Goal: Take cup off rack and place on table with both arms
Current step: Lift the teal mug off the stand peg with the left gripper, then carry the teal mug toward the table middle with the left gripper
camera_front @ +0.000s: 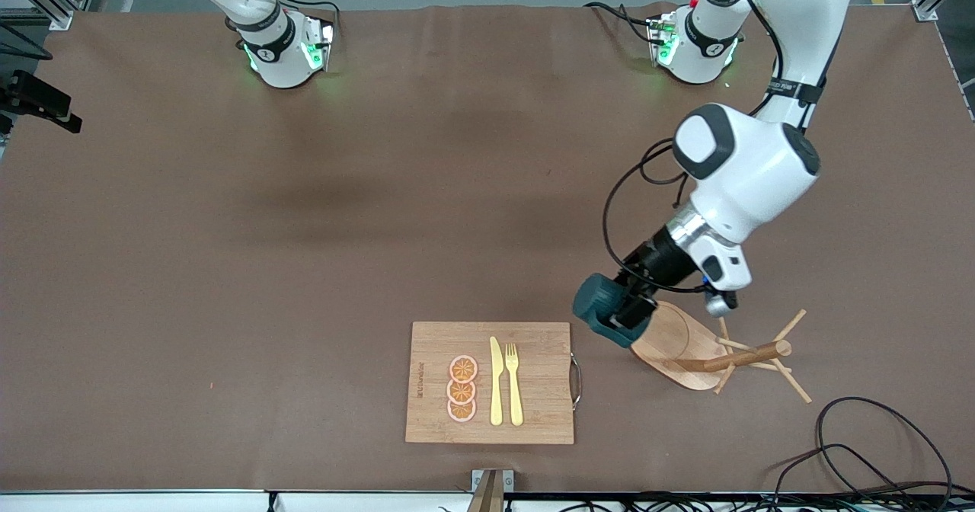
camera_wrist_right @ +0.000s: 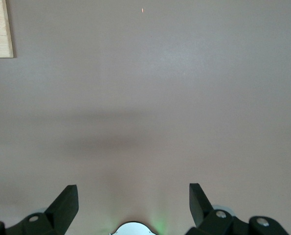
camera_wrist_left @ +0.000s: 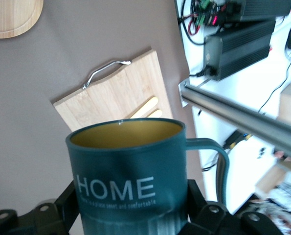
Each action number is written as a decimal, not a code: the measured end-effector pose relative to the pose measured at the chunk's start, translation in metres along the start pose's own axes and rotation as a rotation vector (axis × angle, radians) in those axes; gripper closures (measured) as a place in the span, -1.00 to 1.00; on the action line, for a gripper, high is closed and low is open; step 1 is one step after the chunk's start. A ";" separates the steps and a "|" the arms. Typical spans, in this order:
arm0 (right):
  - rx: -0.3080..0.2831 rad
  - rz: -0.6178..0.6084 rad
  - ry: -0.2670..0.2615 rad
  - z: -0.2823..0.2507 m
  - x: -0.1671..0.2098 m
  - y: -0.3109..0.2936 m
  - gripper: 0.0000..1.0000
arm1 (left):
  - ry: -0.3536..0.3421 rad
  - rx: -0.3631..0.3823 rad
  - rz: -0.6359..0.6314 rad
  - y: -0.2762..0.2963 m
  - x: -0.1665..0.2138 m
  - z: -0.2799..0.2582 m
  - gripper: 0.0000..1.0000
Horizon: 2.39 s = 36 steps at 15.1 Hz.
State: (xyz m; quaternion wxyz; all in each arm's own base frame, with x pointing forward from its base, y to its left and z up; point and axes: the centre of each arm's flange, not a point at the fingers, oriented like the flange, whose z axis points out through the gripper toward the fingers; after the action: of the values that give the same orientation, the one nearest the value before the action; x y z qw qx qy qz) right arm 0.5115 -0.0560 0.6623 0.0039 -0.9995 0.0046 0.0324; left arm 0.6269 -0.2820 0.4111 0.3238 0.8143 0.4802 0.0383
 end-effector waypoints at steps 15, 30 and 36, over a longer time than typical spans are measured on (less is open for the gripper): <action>0.000 0.008 0.010 -0.003 0.001 0.004 -1.00 | 0.300 0.152 1.090 -0.100 -0.280 0.192 -0.75; -0.026 0.027 0.048 0.033 0.047 0.016 -1.00 | 0.744 -0.089 1.585 -0.262 -0.405 0.287 -0.75; -0.028 0.031 0.020 0.051 0.057 0.018 -1.00 | 0.832 -0.249 1.576 -0.298 -0.381 0.321 -0.75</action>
State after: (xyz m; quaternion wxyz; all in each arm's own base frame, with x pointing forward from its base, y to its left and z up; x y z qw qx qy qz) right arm 0.5646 -0.0741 0.6077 -0.0106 -0.9995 0.0195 0.0226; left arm 0.3168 -0.6493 0.0847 0.0895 0.7867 -0.1468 0.5929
